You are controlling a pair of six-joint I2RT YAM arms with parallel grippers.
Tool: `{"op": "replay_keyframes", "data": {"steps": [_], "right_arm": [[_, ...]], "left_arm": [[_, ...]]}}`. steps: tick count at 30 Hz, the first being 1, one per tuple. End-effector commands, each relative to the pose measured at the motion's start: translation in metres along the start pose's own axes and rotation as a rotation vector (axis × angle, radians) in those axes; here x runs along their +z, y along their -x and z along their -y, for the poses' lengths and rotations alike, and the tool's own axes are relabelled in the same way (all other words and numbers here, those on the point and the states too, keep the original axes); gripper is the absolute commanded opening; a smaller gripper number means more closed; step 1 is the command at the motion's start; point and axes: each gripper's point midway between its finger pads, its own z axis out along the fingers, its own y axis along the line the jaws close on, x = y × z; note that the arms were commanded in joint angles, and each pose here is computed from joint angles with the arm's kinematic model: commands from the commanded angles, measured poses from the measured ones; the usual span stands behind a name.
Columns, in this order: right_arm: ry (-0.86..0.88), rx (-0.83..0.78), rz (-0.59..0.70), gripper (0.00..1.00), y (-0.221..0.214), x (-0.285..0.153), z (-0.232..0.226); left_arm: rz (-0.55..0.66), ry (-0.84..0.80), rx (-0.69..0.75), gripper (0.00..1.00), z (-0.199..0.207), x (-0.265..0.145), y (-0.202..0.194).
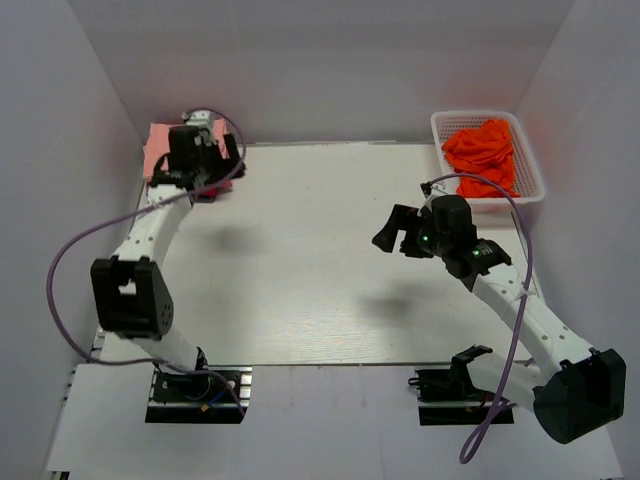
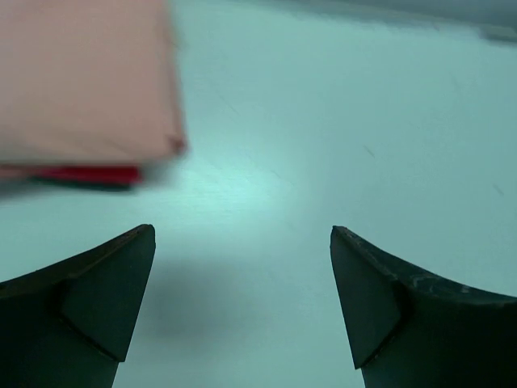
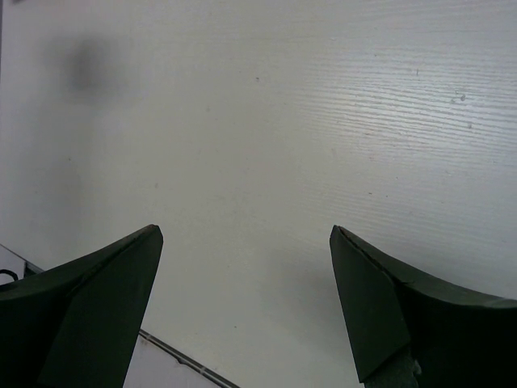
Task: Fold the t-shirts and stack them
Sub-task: Put the neatly folded tshirt into the corner of the board with the left arm
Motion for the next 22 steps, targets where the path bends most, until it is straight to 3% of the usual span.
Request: {"op": "replay_keyframes", "data": {"steps": [1,5,8,16,22], "right_arm": [[0.011,-0.037,0.035,0.90,0.007,0.002,-0.001],[0.004,-0.023,0.021,0.90,-0.010,0.006,0.008],[0.014,-0.011,0.031,0.90,-0.024,0.007,0.014],[0.026,0.035,0.063,0.90,-0.033,0.005,0.019],[0.023,0.049,0.075,0.90,-0.032,0.004,0.019]], "left_arm": [[-0.004,-0.216,-0.099,1.00,0.071,-0.046,-0.045],[-0.063,-0.376,-0.092,1.00,0.135,-0.087,-0.104],[-0.055,-0.418,-0.087,1.00,0.146,-0.117,-0.123],[-0.113,-0.332,-0.078,1.00,0.133,-0.138,-0.157],[-0.086,-0.328,-0.071,1.00,0.135,-0.143,-0.153]]}}
